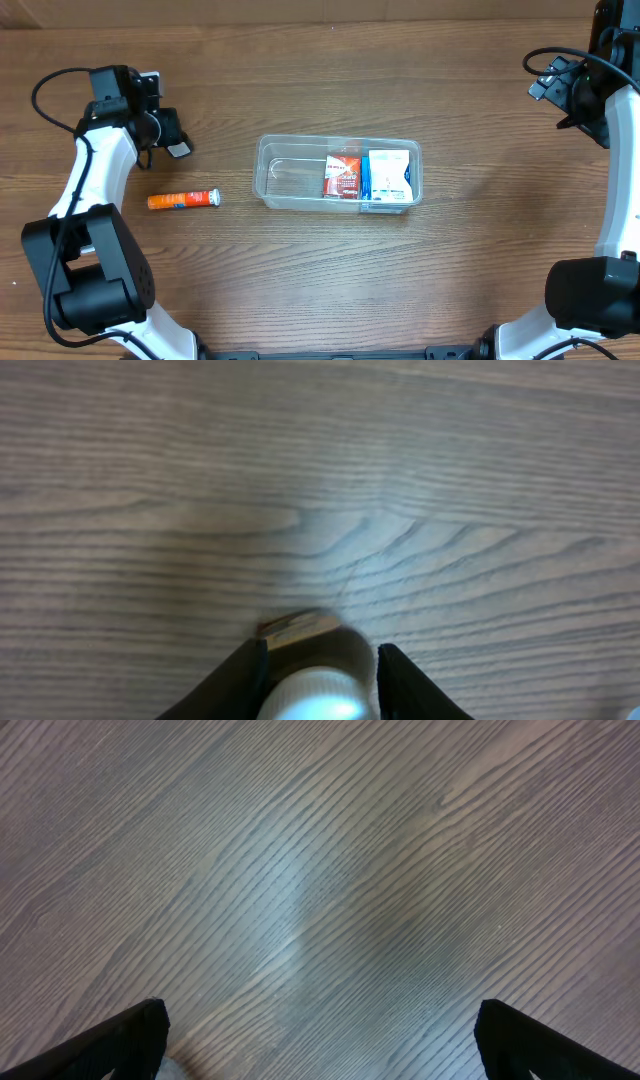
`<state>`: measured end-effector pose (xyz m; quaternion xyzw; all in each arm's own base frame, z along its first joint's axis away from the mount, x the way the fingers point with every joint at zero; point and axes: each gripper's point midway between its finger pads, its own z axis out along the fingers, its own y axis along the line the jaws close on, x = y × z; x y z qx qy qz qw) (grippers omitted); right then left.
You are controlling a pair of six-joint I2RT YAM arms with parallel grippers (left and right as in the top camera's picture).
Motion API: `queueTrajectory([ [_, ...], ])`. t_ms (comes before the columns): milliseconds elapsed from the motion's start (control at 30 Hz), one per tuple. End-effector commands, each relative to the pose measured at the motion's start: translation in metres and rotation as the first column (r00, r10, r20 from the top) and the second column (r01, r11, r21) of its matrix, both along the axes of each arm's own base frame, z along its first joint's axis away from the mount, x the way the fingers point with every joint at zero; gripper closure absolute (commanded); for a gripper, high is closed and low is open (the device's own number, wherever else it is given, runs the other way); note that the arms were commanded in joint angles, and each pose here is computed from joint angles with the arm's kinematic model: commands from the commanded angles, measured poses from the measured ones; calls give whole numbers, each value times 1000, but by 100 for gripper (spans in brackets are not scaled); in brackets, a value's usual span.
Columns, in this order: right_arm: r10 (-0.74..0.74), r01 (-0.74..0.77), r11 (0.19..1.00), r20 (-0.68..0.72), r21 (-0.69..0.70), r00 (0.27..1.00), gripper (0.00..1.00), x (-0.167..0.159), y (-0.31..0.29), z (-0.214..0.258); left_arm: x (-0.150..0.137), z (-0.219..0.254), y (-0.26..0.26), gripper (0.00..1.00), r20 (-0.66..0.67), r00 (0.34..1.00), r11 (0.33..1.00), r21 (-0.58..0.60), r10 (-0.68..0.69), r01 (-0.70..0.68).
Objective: Pack container
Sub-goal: 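Grasp the brown medicine bottle by its cap with the left gripper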
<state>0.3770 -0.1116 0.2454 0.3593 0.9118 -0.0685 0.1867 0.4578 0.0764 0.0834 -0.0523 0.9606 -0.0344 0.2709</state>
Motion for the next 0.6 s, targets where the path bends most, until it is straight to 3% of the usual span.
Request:
queueTrajectory([
  [0,1,-1,1000,23,-14,1000,0,1,-2,8,12,6,-16,78,29,999,999,2,-32,32],
  [133,2,-1,1000,23,-14,1000,0,1,-2,8,14,9,-28,96,37,998,998,4,-58,58],
  [267,2,-1,1000,23,-14,1000,0,1,-2,8,16,29,-29,96,56,997,998,8,-59,59],
  [367,2,-1,1000,23,-14,1000,0,1,-2,8,17,73,-31,96,94,993,998,3,-69,69],
  [567,2,-1,1000,23,-14,1000,0,1,-2,8,-8,174,-95,96,245,941,957,-110,-235,268],
])
